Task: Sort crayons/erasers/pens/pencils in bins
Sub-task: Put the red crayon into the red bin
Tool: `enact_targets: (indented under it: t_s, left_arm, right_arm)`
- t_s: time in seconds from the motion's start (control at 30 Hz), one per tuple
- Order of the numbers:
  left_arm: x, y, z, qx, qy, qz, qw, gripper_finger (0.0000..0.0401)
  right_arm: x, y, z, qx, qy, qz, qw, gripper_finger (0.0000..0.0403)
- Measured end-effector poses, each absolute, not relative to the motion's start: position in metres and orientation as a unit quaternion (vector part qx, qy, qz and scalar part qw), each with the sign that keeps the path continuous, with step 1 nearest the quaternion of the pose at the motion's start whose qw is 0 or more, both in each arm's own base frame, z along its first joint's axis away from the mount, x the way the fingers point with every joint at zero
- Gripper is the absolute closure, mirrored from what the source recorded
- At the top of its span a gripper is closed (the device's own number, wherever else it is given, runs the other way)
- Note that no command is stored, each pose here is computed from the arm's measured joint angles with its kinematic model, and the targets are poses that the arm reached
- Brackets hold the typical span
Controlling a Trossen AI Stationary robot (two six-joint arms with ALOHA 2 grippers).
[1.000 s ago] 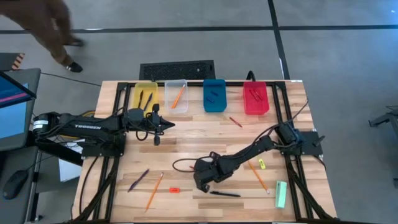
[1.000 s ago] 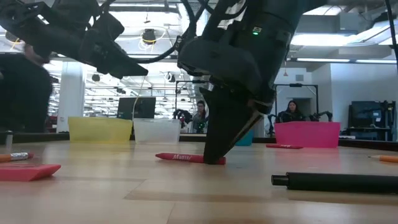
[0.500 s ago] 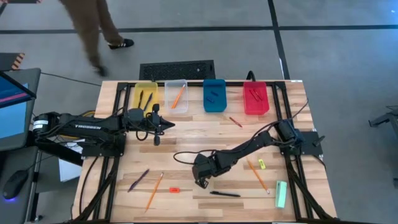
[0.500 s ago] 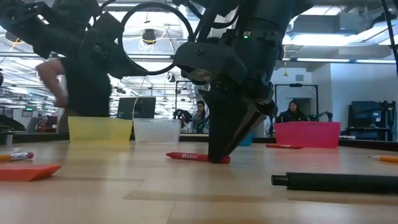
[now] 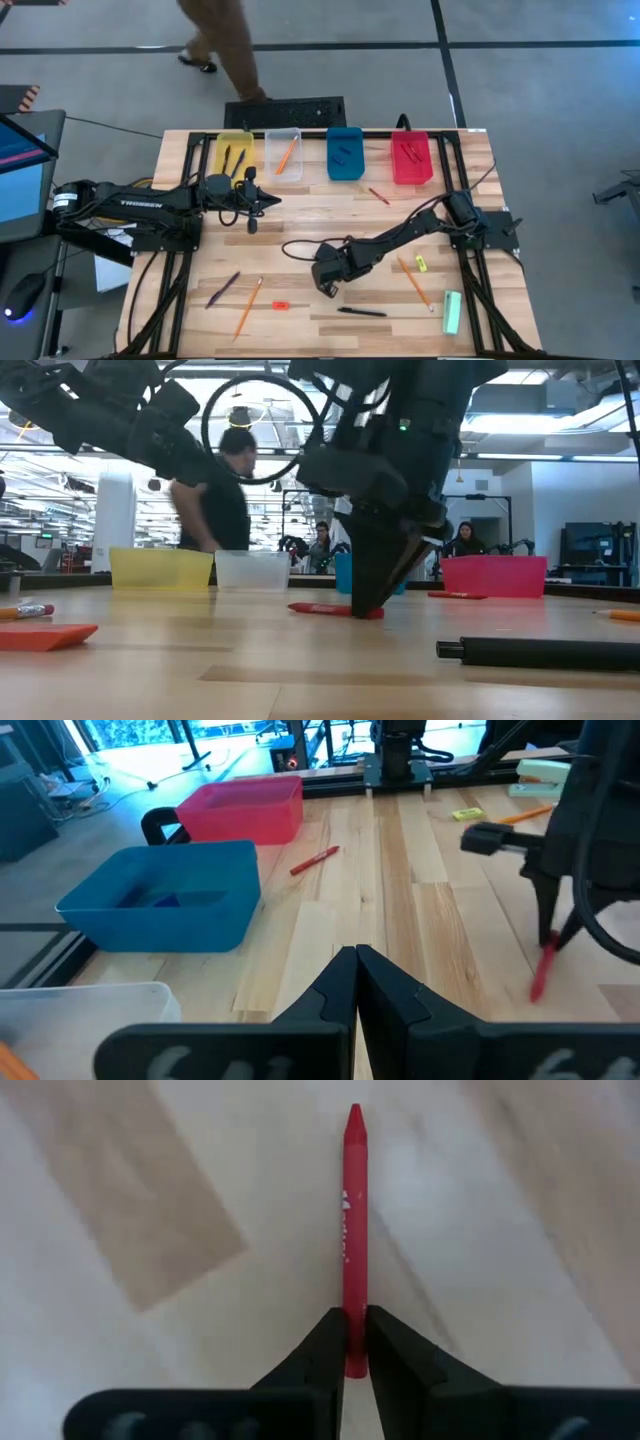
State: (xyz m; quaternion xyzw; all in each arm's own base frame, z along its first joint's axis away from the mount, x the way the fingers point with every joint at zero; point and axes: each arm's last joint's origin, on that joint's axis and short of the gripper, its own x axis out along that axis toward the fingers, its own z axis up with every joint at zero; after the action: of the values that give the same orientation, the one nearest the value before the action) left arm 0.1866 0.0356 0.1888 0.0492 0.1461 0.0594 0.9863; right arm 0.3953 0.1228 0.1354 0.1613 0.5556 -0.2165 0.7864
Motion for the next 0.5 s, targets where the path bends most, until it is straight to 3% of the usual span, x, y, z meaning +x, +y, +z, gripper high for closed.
enact_targets:
  t_s: [0.5]
  left_arm:
    - [0.186, 0.036, 0.188, 0.049, 0.15, 0.067, 0.985, 0.04]
  right_arm:
    - [0.38, 0.103, 0.17, 0.158, 0.545, -0.289, 0.771, 0.034]
